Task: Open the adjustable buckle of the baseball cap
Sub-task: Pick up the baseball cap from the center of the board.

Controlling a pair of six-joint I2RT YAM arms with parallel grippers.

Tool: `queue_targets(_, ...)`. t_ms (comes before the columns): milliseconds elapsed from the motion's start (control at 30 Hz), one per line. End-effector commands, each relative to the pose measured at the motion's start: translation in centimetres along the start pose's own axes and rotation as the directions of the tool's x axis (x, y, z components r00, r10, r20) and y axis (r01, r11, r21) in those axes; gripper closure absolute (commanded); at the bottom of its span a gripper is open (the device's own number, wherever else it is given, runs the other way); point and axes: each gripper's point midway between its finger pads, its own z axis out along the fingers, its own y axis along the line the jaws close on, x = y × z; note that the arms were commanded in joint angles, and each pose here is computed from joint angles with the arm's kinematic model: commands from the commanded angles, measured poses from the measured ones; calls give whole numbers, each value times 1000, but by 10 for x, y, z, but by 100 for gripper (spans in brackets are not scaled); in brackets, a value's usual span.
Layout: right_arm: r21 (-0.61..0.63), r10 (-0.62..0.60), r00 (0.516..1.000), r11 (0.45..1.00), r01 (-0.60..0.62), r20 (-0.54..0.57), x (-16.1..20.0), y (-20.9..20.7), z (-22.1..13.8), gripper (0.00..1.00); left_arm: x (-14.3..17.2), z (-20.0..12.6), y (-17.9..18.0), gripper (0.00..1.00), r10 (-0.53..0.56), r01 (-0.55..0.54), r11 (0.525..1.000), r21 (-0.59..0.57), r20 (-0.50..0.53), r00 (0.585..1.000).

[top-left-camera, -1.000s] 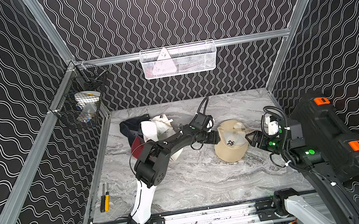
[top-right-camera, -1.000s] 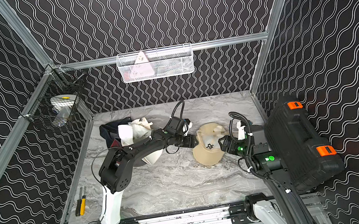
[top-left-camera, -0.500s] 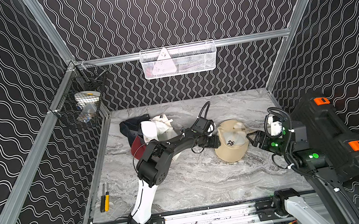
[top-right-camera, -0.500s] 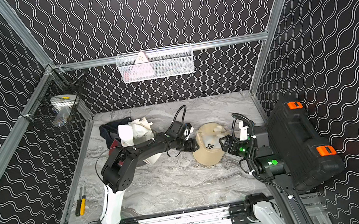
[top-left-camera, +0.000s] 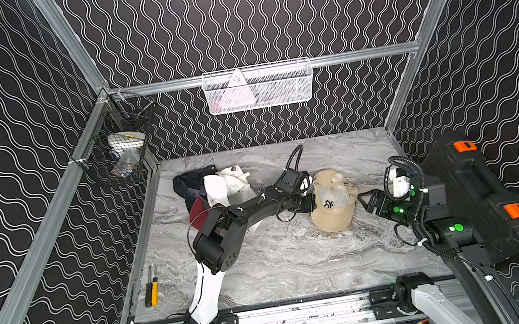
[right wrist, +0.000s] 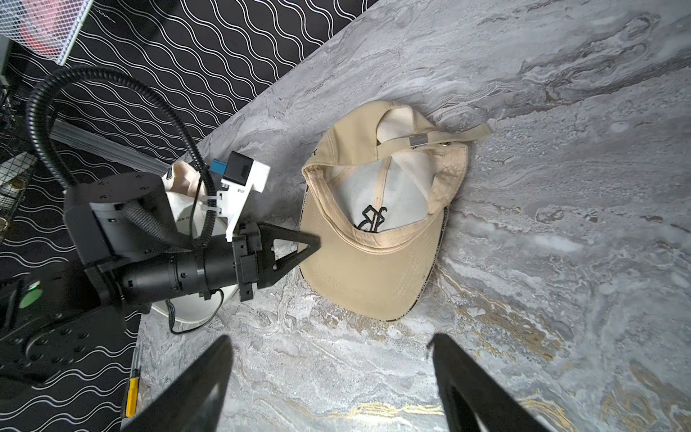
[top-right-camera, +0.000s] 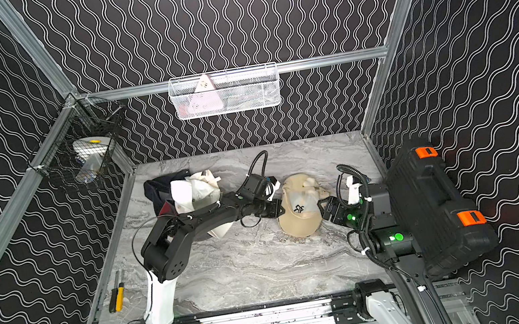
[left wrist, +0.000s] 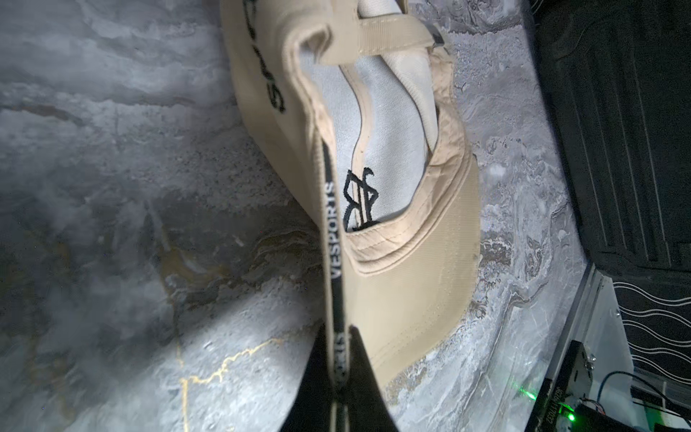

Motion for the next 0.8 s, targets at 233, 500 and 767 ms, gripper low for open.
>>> queue_targets(233,-5,7,1000,1000,-7,0,1,1,-4,15,-6,-25,-4,100,38,-37,999,-40,25,999)
queue_targets(500,-7,7,1000,1000,-7,2,1,2,-5,15,-17,-53,-13,100,74,-70,996,-63,65,995)
queue_targets(767,-6,7,1000,1000,-7,3,1,2,-6,15,-23,-79,-22,100,104,-97,992,-78,97,990)
